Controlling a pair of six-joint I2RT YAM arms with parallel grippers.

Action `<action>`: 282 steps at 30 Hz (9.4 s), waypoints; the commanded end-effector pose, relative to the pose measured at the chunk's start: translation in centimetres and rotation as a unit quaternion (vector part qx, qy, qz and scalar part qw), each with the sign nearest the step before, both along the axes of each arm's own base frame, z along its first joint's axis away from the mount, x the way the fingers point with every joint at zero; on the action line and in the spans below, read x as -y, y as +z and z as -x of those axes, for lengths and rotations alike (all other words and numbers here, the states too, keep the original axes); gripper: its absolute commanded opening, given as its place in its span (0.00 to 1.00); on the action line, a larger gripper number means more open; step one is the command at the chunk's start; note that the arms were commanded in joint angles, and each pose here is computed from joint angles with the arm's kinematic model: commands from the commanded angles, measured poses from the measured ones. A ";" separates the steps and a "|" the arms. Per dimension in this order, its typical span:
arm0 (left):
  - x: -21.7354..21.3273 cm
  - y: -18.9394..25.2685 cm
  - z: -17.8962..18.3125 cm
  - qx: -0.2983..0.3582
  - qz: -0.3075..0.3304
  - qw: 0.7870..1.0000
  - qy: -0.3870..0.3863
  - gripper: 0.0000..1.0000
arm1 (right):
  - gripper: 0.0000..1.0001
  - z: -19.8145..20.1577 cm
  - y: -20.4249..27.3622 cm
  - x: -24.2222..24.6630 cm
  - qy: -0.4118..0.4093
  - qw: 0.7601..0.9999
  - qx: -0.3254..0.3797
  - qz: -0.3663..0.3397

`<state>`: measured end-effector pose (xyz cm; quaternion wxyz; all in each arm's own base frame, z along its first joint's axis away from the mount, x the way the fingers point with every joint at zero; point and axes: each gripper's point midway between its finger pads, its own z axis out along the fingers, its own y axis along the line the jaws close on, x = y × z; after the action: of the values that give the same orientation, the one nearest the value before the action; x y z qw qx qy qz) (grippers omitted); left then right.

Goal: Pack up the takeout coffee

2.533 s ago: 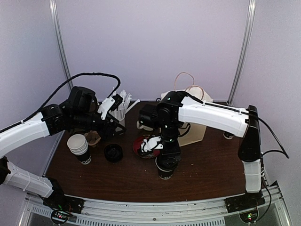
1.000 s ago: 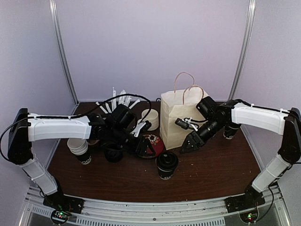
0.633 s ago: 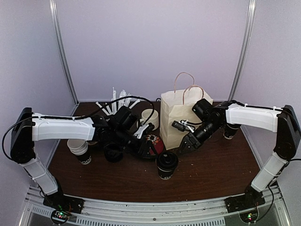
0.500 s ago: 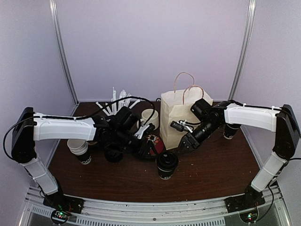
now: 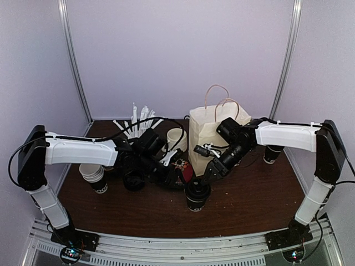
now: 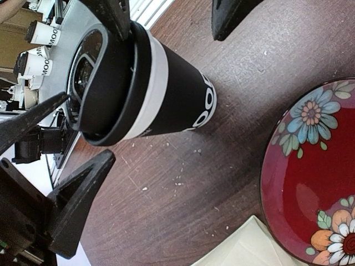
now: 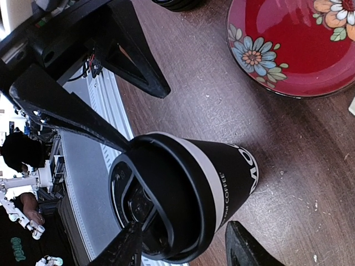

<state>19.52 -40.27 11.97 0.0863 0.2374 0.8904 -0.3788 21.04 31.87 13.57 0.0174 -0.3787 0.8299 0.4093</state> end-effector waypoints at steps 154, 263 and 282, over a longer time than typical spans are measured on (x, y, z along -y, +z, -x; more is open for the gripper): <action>-0.1 2.5 -3.5 0.130 -0.006 0.991 -0.022 0.48 | 0.72 3.1 -1.1 -1.6 0.084 0.994 0.025 0.061; -13.2 12.1 -7.5 0.363 -0.165 0.912 0.100 0.69 | 0.76 1.7 6.6 -4.4 0.181 0.958 0.220 0.018; -18.5 17.1 -12.3 0.383 -0.105 0.888 0.233 0.71 | 1.00 6.9 3.4 -10.1 0.363 0.856 0.360 0.072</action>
<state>31.77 -21.72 29.50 0.4857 0.1660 0.8488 -0.1266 13.66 41.48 17.40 0.1301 -0.7585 0.6088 0.1928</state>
